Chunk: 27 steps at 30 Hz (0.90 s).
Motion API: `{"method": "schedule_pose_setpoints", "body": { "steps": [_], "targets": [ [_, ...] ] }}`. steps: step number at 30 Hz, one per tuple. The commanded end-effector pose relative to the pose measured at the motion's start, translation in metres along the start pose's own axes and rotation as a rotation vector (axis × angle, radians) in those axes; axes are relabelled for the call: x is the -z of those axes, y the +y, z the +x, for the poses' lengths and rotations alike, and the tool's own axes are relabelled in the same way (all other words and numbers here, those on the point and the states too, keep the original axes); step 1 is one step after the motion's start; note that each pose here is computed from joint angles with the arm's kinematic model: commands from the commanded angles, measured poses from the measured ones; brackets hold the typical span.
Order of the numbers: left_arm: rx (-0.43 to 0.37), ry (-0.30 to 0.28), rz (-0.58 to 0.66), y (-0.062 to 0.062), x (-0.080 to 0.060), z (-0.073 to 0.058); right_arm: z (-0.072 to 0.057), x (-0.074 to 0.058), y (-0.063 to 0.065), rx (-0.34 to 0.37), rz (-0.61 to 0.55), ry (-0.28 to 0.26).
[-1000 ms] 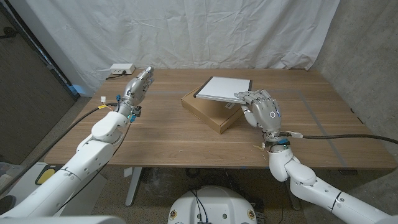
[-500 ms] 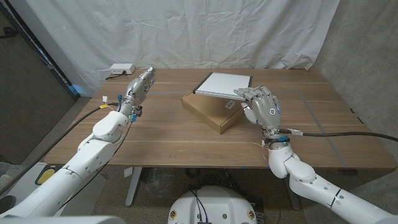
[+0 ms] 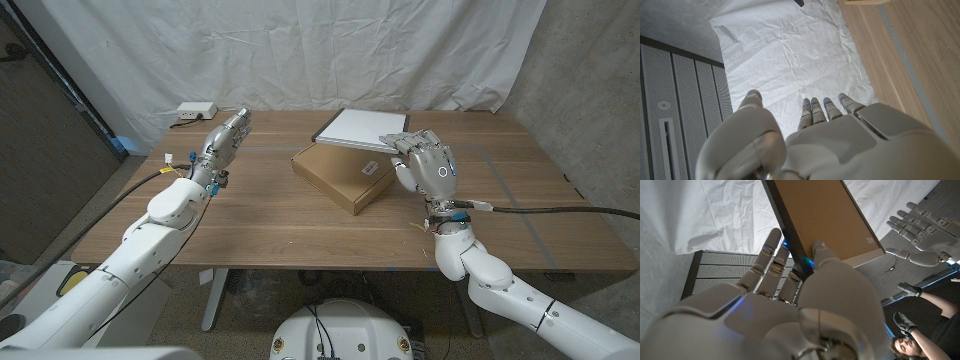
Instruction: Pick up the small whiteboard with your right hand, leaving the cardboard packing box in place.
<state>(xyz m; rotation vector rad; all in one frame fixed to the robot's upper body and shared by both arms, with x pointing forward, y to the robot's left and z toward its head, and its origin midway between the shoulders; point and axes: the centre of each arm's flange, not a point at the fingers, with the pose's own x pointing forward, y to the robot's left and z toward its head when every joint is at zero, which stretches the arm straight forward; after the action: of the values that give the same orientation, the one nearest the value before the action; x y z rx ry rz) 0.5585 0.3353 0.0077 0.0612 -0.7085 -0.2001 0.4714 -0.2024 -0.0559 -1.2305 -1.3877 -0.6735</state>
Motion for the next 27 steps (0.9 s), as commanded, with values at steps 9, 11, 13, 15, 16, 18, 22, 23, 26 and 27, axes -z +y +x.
{"method": "schedule_pose_setpoints", "body": {
  "steps": [9,11,13,15,16,18,22,23,26,27],
  "targets": [
    [0.025,0.007,0.011,-0.003,-0.003,0.005,0.015,-0.001,-0.023,0.037,-0.026,-0.009],
    [0.024,-0.001,-0.002,-0.003,-0.002,0.005,0.017,-0.001,-0.025,0.042,-0.022,-0.006],
    [0.022,-0.001,-0.002,-0.002,-0.002,0.005,0.018,-0.001,-0.026,0.044,-0.024,-0.007],
    [0.026,0.002,-0.008,-0.002,-0.001,0.006,0.02,-0.001,-0.026,0.046,-0.015,0.003],
    [0.03,0.003,-0.005,-0.002,-0.002,0.006,0.02,-0.001,-0.027,0.045,-0.014,0.003],
    [0.035,0.011,0.004,-0.002,-0.003,0.006,0.022,-0.001,-0.027,0.052,-0.019,0.003],
    [0.035,0.008,0.003,-0.003,-0.004,0.005,0.027,-0.002,-0.031,0.066,-0.011,0.001],
    [0.034,0.012,0.001,-0.004,-0.004,0.003,0.029,-0.002,-0.031,0.071,-0.009,0.001],
    [0.037,0.022,0.014,-0.004,-0.006,0.002,0.033,-0.002,-0.033,0.075,0.0,-0.002],
    [0.034,0.023,0.021,-0.003,-0.008,0.002,0.034,-0.002,-0.034,0.076,0.0,-0.004]
  ]
}}
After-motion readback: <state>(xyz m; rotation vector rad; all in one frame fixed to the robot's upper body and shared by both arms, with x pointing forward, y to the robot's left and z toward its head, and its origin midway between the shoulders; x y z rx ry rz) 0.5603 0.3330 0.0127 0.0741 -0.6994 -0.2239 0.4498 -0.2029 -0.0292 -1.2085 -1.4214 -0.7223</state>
